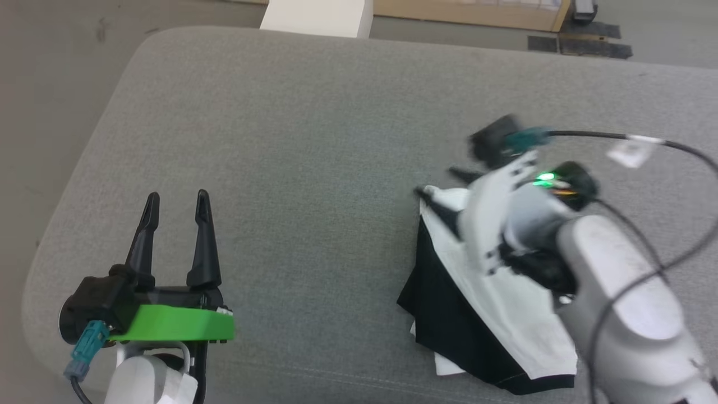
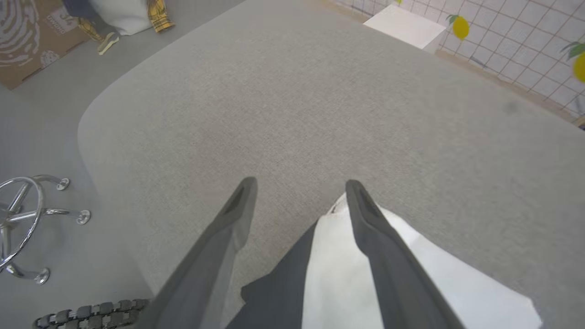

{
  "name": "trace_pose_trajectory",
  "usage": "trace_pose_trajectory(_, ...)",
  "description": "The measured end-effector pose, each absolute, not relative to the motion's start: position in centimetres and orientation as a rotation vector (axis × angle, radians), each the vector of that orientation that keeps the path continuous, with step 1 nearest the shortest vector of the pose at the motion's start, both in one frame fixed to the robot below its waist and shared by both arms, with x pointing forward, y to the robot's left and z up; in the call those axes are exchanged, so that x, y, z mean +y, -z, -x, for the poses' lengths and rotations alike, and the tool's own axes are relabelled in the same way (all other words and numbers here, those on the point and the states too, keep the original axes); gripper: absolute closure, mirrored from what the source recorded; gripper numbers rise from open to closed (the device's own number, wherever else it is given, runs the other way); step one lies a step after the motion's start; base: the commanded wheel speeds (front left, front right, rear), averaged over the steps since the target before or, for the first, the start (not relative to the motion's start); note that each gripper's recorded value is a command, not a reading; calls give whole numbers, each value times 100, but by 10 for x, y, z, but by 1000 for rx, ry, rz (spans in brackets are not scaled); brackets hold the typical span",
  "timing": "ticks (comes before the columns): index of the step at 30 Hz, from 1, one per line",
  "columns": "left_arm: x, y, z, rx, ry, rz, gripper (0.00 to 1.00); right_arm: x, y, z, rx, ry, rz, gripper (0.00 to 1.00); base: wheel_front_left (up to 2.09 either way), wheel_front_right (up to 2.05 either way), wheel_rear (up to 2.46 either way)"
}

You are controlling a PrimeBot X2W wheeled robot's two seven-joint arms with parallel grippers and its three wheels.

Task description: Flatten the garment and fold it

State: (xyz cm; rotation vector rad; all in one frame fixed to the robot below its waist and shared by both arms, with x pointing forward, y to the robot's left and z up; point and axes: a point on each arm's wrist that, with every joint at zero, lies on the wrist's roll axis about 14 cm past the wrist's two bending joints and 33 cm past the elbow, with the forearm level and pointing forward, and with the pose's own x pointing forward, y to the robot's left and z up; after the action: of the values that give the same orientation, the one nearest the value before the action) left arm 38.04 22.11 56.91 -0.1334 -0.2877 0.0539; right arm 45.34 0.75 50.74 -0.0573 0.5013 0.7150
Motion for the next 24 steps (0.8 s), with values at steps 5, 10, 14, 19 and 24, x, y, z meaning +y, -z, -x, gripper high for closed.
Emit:
trace_pose_trajectory(5, 213, -575, -382, -303, -28, 130, 0, -74, -507, -463, 449, -467, 54, 0, 0, 0, 0)
trace_pose_trajectory(10, 206, -573, -385, -297, -10, 134, 0, -140, -452, -428, 613, -249, 53, 0, 0, 0, 0)
trace_pose_trajectory(14, 204, -567, -387, -279, -10, 135, 0, -149, -423, -412, 717, -206, 67, 0, 0, 0, 0)
trace_pose_trajectory(19, 206, -560, -389, -261, -18, 133, 0, -149, -396, -402, 822, -193, 68, 0, 0, 0, 0)
trace_pose_trajectory(24, 212, -555, -388, -246, -35, 129, 0, -139, -374, -395, 898, -215, 61, 0, 0, 0, 0)
